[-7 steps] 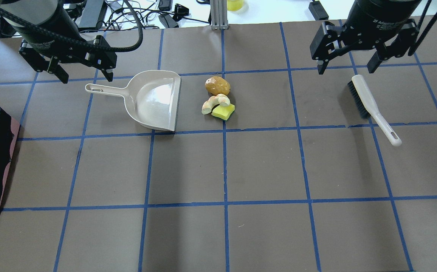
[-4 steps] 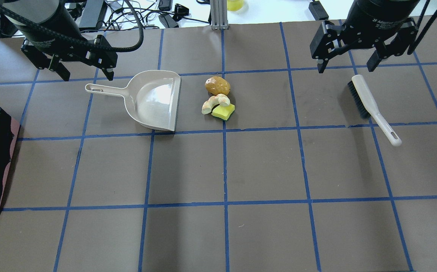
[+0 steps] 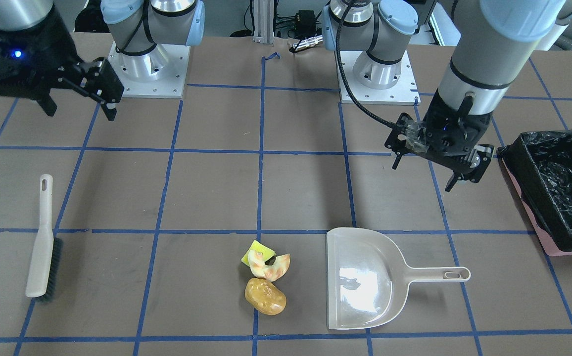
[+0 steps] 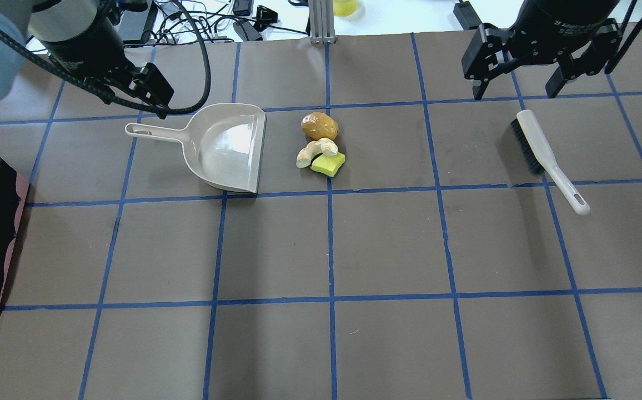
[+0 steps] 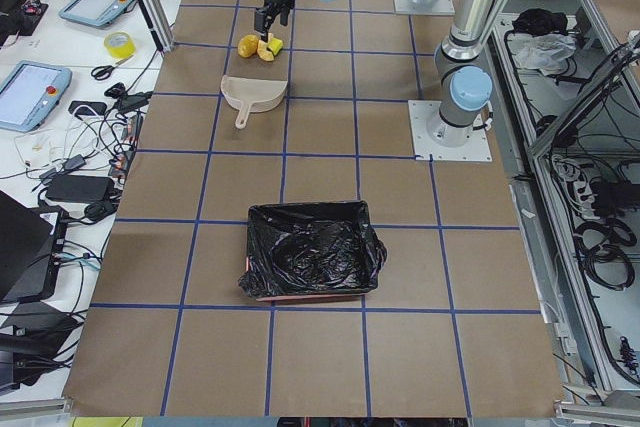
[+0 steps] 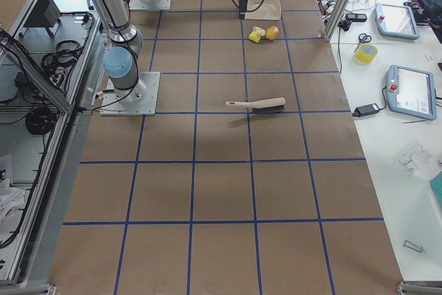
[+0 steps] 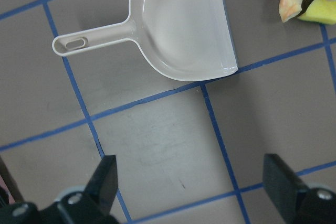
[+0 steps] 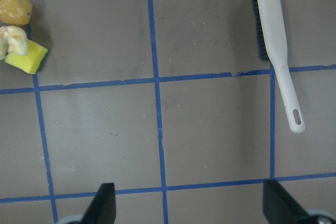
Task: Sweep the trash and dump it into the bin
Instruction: 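Lower both grippers toward the dustpan handle and the brush handle, then grasp the dustpan handle with the left gripper while the right grasps the brush handle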
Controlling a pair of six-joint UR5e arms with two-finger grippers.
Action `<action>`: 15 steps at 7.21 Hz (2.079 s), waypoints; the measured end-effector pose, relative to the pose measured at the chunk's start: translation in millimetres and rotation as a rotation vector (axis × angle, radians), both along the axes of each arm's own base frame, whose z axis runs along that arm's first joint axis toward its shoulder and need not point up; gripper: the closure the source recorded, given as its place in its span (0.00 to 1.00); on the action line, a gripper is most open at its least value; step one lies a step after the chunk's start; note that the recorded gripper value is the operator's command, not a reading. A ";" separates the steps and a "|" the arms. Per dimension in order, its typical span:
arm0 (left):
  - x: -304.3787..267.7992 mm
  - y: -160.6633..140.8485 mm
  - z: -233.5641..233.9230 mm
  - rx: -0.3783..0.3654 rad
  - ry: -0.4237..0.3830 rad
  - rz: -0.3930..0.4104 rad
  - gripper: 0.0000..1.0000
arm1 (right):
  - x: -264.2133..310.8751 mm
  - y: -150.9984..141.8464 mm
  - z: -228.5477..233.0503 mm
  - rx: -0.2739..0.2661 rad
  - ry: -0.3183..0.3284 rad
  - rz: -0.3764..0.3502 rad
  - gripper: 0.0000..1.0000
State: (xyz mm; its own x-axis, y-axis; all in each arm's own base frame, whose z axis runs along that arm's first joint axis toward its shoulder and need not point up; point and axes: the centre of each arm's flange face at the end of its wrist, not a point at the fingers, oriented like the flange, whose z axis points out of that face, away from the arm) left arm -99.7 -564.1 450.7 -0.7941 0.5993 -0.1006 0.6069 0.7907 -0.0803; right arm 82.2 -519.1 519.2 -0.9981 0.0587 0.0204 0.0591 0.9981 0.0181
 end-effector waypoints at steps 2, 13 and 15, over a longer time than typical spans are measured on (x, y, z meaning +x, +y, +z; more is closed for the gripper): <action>30.7 -29.0 -40.4 0.047 -0.027 -0.266 0.00 | -63.6 -33.7 -66.6 0.089 -0.007 0.081 0.00; 105.8 -131.0 -177.0 0.207 -0.081 -0.860 0.01 | -191.4 -17.1 -280.4 0.165 -0.018 0.345 0.23; 104.7 -134.2 -189.1 0.188 -0.080 -0.863 0.01 | -193.3 -14.0 -284.1 0.180 -0.017 0.341 0.26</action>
